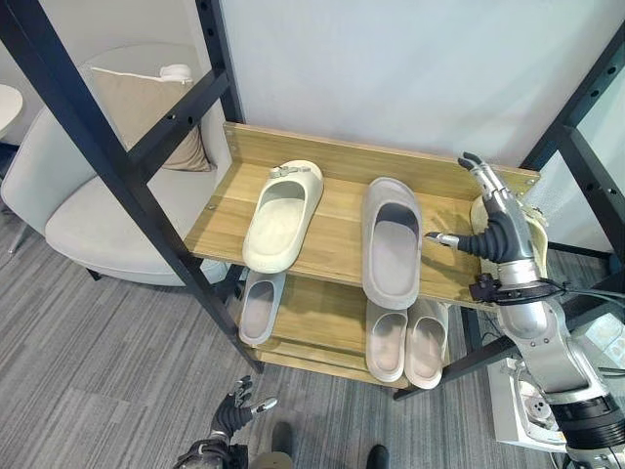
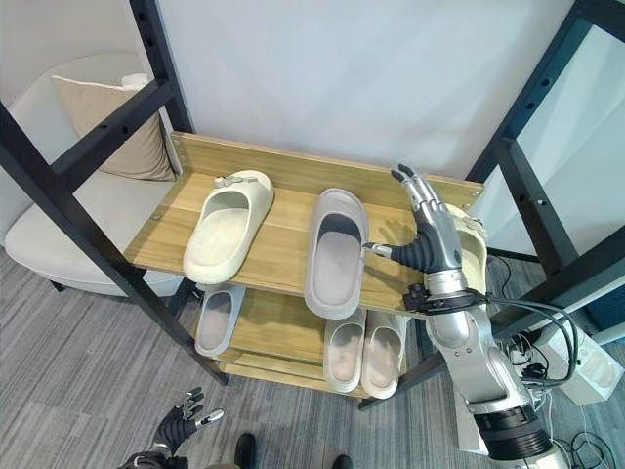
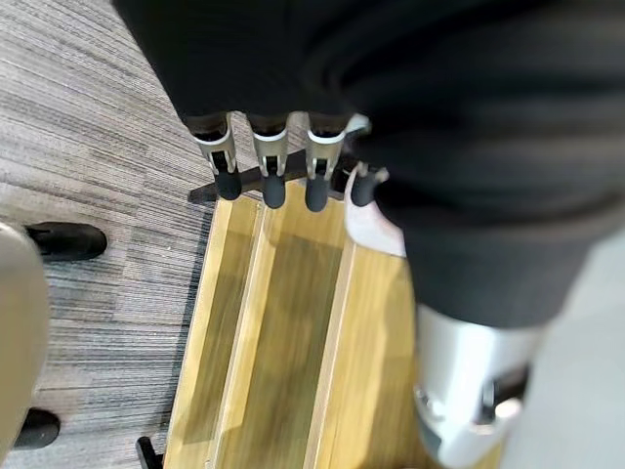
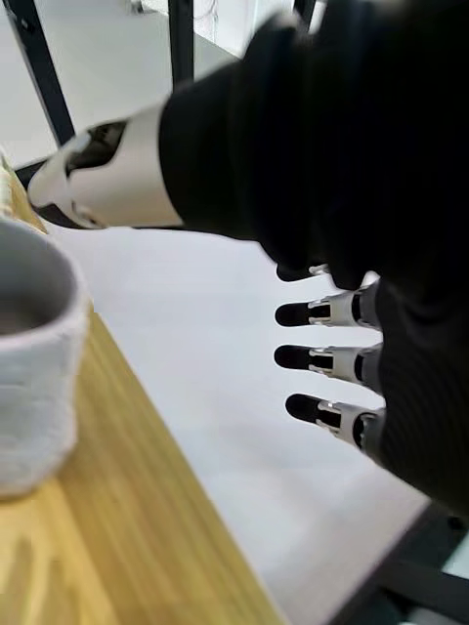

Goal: Arrange the slippers neatly on the shoe rack.

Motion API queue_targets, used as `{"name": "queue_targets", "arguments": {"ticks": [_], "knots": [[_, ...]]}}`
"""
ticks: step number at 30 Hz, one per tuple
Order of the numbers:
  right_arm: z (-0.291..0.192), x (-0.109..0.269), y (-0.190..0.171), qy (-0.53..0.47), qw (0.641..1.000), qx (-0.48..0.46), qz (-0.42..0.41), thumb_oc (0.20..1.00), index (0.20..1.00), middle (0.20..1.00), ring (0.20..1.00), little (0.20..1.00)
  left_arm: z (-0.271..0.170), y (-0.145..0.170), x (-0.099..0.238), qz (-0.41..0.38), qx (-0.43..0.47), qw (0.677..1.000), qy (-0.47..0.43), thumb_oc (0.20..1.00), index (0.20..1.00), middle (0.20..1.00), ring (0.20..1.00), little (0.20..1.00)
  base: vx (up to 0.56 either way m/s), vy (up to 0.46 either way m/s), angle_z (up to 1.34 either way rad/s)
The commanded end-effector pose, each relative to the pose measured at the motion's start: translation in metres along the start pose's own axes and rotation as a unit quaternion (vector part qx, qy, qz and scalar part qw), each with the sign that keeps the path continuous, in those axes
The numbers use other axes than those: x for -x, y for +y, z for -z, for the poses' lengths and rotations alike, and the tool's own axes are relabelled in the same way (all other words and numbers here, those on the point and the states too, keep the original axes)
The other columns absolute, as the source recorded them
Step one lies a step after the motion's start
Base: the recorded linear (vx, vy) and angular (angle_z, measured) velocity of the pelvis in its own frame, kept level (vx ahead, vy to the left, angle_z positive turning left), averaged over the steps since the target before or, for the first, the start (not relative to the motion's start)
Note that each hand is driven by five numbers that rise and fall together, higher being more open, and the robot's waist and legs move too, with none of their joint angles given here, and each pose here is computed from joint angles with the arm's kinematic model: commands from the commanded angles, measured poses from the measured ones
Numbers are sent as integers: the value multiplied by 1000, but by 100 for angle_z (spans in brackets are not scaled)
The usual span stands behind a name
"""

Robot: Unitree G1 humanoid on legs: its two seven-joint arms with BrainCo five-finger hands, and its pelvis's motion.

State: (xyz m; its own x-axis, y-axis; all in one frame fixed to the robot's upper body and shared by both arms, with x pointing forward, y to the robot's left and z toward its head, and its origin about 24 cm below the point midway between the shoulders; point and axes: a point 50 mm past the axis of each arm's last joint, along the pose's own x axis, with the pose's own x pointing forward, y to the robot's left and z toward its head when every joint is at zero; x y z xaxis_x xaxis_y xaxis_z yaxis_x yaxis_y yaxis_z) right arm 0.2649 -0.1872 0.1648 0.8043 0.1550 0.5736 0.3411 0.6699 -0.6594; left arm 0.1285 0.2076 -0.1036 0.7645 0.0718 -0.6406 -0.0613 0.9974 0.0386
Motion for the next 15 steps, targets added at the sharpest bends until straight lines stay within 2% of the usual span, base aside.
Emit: {"name": "queue_targets", "arguments": {"ticks": [1, 9, 15], "knots": [[-32, -22, -19, -91, 995, -12, 43, 1000, 1000, 1000, 1000, 1000, -22, 0, -9, 3, 2, 999, -48, 1000, 1000, 1000, 1000, 1000, 0, 0, 0], [-22, -14, -9, -66, 998, 2, 6, 1000, 1000, 1000, 1000, 1000, -24, 0, -9, 4, -1, 999, -53, 1000, 1000, 1000, 1000, 1000, -1, 0, 0], [2, -31, -30, -47, 994, 101, -2, 1000, 1000, 1000, 1000, 1000, -23, 8, -6, 0, -6, 999, -53, 1000, 1000, 1000, 1000, 1000, -12, -5, 6]]}}
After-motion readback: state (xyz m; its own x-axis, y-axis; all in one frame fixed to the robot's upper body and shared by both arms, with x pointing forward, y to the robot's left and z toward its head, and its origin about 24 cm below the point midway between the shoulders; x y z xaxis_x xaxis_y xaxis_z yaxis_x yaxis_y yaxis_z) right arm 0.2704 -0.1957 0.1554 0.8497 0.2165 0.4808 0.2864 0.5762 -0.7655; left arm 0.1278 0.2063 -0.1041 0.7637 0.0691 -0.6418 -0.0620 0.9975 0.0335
